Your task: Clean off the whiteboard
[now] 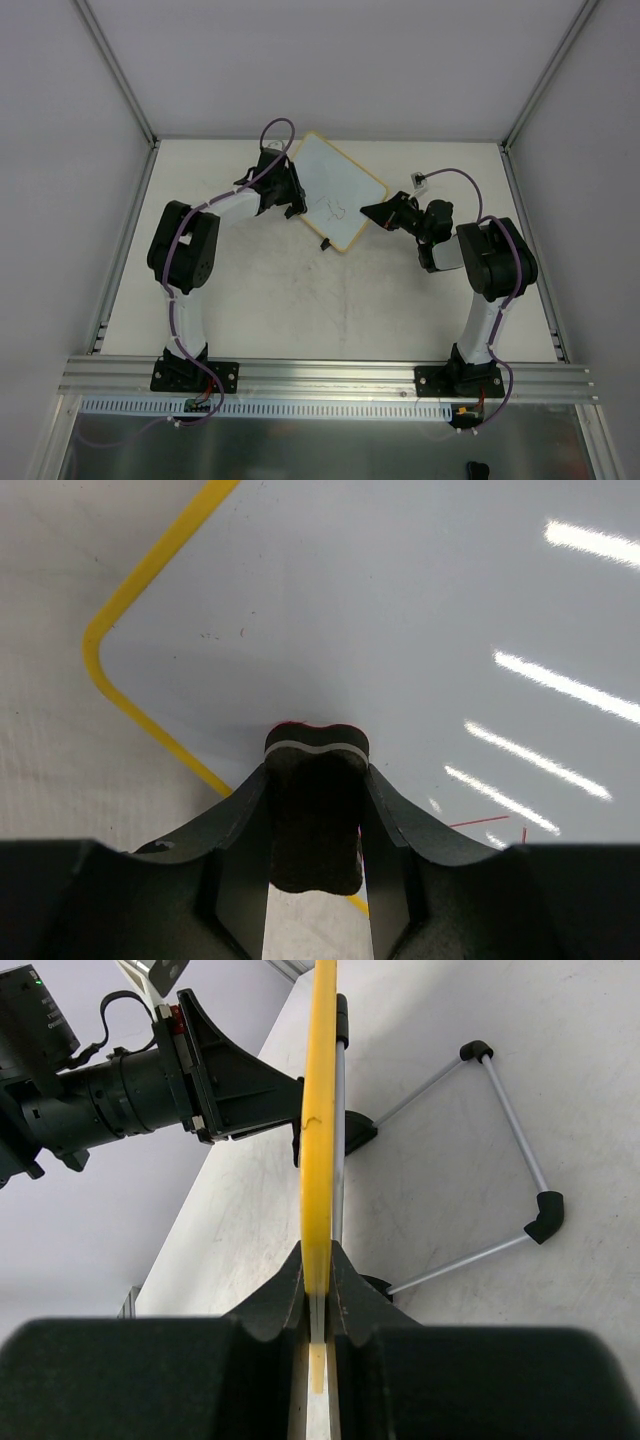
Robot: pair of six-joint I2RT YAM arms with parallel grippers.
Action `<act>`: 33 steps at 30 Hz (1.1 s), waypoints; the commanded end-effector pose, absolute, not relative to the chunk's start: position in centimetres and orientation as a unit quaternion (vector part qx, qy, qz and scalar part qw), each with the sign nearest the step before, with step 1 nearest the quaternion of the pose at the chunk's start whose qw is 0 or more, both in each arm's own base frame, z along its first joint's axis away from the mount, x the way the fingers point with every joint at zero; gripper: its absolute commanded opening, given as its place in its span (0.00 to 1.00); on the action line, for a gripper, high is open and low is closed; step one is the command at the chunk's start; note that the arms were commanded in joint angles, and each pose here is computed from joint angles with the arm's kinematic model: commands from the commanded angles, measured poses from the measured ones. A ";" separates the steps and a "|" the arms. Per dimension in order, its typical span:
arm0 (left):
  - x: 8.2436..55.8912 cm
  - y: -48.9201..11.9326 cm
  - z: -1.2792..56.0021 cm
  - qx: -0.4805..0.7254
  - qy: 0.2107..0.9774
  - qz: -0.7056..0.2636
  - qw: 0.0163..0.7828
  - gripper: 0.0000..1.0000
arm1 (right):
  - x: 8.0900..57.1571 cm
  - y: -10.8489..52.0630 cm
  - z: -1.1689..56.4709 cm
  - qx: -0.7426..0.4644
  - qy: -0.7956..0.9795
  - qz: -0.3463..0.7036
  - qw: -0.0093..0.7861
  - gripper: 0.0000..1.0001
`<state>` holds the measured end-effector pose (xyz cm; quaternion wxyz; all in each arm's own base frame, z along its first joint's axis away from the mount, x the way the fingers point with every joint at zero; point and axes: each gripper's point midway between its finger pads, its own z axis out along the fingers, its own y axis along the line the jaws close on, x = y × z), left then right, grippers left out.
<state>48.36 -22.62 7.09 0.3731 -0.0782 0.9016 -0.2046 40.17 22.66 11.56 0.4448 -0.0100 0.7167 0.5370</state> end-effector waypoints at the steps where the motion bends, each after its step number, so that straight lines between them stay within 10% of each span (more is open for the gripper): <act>1: 46.9 -23.2 4.2 -0.079 0.920 -0.163 0.347 0.00 | 39.2 24.1 17.4 -0.104 0.634 0.561 0.522 0.00; 33: 40.5 -34.8 3.7 -0.065 0.913 -0.265 0.302 0.00 | 38.9 24.2 17.9 -0.117 0.628 0.563 0.524 0.00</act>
